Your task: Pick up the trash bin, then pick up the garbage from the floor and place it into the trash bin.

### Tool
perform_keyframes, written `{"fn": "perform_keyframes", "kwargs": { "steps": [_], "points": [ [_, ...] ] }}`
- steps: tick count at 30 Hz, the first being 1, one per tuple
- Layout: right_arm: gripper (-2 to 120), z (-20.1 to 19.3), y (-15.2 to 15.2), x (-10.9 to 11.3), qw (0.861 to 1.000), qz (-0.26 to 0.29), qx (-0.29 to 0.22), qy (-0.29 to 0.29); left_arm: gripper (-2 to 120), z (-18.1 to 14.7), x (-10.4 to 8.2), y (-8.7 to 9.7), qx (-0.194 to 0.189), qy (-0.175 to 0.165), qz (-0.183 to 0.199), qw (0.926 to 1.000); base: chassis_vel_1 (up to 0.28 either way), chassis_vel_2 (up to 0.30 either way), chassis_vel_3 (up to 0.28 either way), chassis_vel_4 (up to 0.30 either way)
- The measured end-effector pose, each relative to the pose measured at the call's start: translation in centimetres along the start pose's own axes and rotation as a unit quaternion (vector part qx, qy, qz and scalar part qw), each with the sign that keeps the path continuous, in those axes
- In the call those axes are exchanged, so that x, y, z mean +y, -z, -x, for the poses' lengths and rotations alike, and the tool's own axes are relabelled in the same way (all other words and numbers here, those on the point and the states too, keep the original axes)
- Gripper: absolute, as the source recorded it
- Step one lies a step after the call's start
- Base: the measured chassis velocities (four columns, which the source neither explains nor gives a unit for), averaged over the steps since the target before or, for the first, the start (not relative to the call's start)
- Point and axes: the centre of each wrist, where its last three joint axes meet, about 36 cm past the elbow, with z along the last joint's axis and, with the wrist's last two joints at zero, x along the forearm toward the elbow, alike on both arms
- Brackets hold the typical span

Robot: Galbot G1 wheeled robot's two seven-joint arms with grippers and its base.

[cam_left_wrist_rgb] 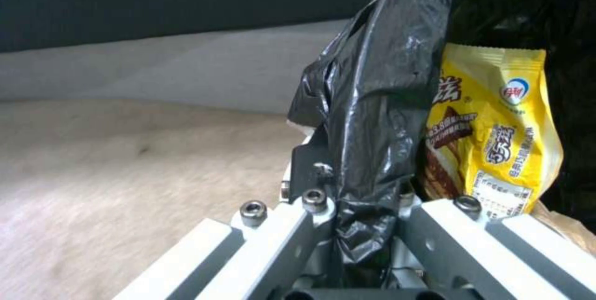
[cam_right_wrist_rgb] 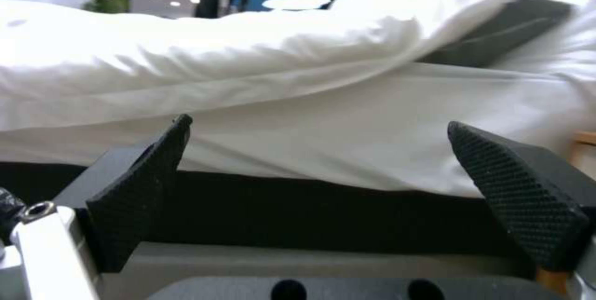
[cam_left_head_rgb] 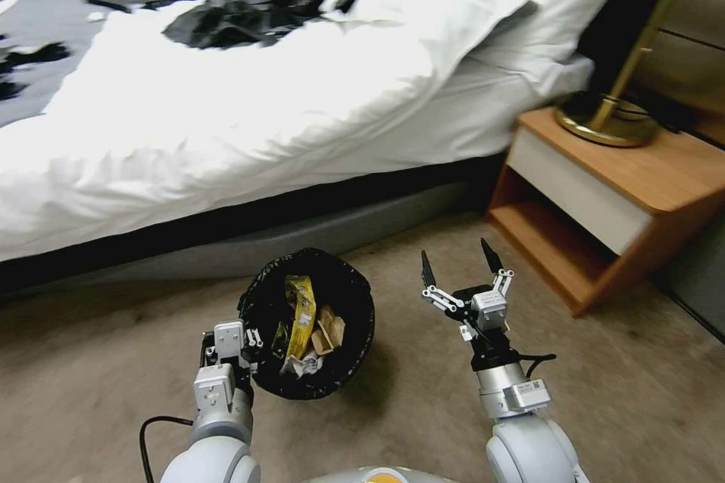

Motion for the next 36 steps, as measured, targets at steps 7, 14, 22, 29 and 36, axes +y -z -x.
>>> {"fn": "perform_keyframes", "kwargs": {
  "steps": [7,14,22,29,36],
  "points": [
    [100,0.0,0.0,0.0,1.0,-0.001,0.0,0.001,0,0.0,0.0,0.0,0.0,0.0,0.0,1.0,0.113,0.111,0.129,0.123],
    [100,0.1,0.2,0.1,1.0,0.0,0.0,0.002,0,0.0,0.0,0.2,-0.002,-0.001,0.0,1.0,0.131,0.129,0.113,0.131],
    [100,0.5,0.8,0.0,1.0,-0.001,-0.004,0.004,0,-0.1,-0.1,0.4,-0.004,-0.001,0.0,1.0,0.125,0.114,0.131,0.128],
    [100,0.4,1.0,0.1,1.0,0.001,-0.006,0.007,0,-0.2,-0.1,0.8,-0.009,-0.002,-0.002,1.0,0.128,0.135,0.131,0.135],
    [100,0.2,0.9,0.6,1.0,0.003,-0.002,0.012,0,-0.6,0.2,1.4,-0.015,0.001,-0.005,0.9999,0.122,0.12,0.122,0.124]
  ]
}}
